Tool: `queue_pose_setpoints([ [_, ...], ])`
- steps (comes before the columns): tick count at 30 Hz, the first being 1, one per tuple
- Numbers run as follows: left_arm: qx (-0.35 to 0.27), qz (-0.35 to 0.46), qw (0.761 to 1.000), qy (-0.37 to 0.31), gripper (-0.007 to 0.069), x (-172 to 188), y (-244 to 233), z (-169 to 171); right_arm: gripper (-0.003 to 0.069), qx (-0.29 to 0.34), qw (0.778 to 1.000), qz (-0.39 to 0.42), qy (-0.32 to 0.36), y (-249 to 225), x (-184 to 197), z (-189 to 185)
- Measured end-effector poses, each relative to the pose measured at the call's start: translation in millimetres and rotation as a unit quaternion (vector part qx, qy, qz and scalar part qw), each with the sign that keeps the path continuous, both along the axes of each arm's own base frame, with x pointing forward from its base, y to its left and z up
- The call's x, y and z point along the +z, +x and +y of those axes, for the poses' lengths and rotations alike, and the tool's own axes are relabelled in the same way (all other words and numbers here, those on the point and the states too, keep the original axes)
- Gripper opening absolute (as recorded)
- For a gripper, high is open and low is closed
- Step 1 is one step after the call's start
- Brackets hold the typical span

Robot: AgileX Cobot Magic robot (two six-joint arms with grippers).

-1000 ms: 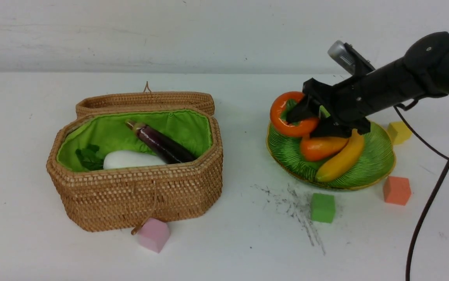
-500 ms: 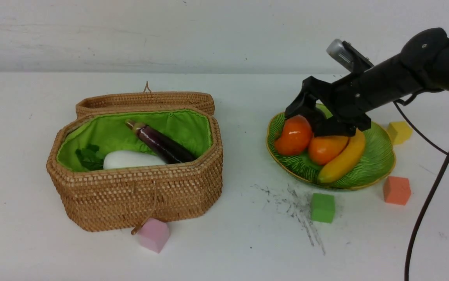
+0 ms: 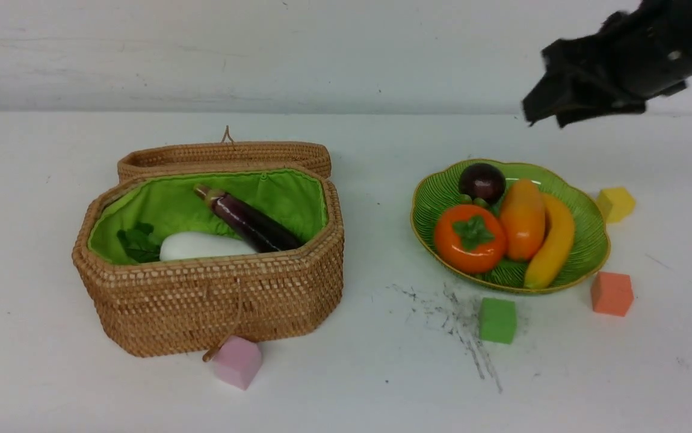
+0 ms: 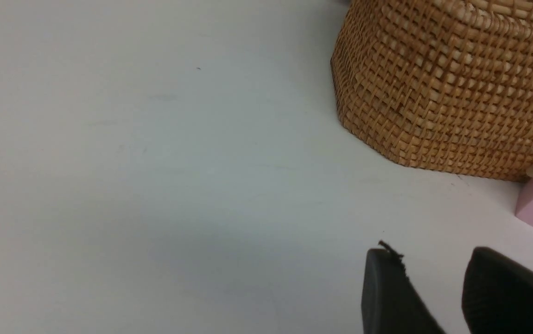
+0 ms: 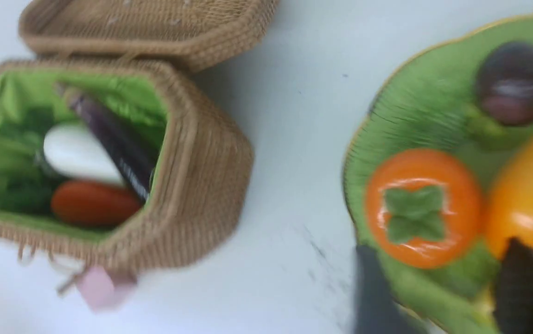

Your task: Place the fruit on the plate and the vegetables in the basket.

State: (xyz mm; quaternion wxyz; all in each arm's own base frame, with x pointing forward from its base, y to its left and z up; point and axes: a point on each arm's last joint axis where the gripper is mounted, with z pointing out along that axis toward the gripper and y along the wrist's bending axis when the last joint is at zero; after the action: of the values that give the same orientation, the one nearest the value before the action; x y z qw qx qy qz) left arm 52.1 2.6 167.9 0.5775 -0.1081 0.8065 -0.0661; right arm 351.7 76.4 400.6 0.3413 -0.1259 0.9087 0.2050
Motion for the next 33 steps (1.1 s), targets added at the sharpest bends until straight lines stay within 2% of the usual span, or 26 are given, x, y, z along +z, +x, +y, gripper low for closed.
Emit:
queue_pose_setpoints([
  [1, 0.0, 0.0, 1.0, 0.0, 0.0239, 0, 0, 0, 0.0189, -0.014, 1.0, -0.01, -0.009, -15, 11, -5],
  [2, 0.0, 0.0, 1.0, 0.0, 0.0239, 0, 0, 0, 0.0177, -0.014, 1.0, -0.013, -0.012, -17, 13, -5],
  [3, 0.0, 0.0, 1.0, 0.0, 0.0239, 0, 0, 0, 0.0072, -0.036, 0.999, -0.019, -0.023, -37, 20, -12],
  [4, 0.0, 0.0, 1.0, 0.0, 0.0239, 0, 0, 0, 0.0027, -0.047, 0.998, -0.025, -0.026, -49, 22, -15],
  [5, 0.0, 0.0, 1.0, 0.0, 0.0239, 0, 0, 0, 0.0027, -0.048, 0.998, -0.029, -0.024, -52, 25, -15],
  [6, 0.0, 0.0, 1.0, 0.0, 0.0239, 0, 0, 0, -0.0004, -0.062, 0.997, -0.038, -0.024, -72, 24, -19],
  [10, 0.0, 0.0, 1.0, 0.0, 0.0239, 0, 0, 0, -0.0008, -0.085, 0.994, -0.066, -0.012, -111, 8, -26],
  [14, 0.0, 0.0, 1.0, 0.0, 0.0239, 0, 0, 0, -0.0008, -0.135, 0.981, -0.137, 0.019, -159, -38, -37],
  [15, 0.0, 0.0, 1.0, 0.0, 0.0239, 0, 0, 0, -0.0008, -0.134, 0.981, -0.141, 0.02, -161, -36, -37],
  [19, 0.0, 0.0, 1.0, 0.0, 0.0239, 0, 0, 0, -0.0008, -0.169, 0.967, -0.186, 0.035, -194, -76, -46],
  [23, 0.0, 0.0, 1.0, 0.0, 0.0239, 0, 0, 0, -0.0008, -0.173, 0.97, -0.171, 0.03, -215, -109, -49],
  [33, 0.0, 0.0, 1.0, 0.0, 0.0239, 0, 0, 0, -0.0007, -0.166, 0.984, -0.064, -0.01, -242, -190, -52],
])
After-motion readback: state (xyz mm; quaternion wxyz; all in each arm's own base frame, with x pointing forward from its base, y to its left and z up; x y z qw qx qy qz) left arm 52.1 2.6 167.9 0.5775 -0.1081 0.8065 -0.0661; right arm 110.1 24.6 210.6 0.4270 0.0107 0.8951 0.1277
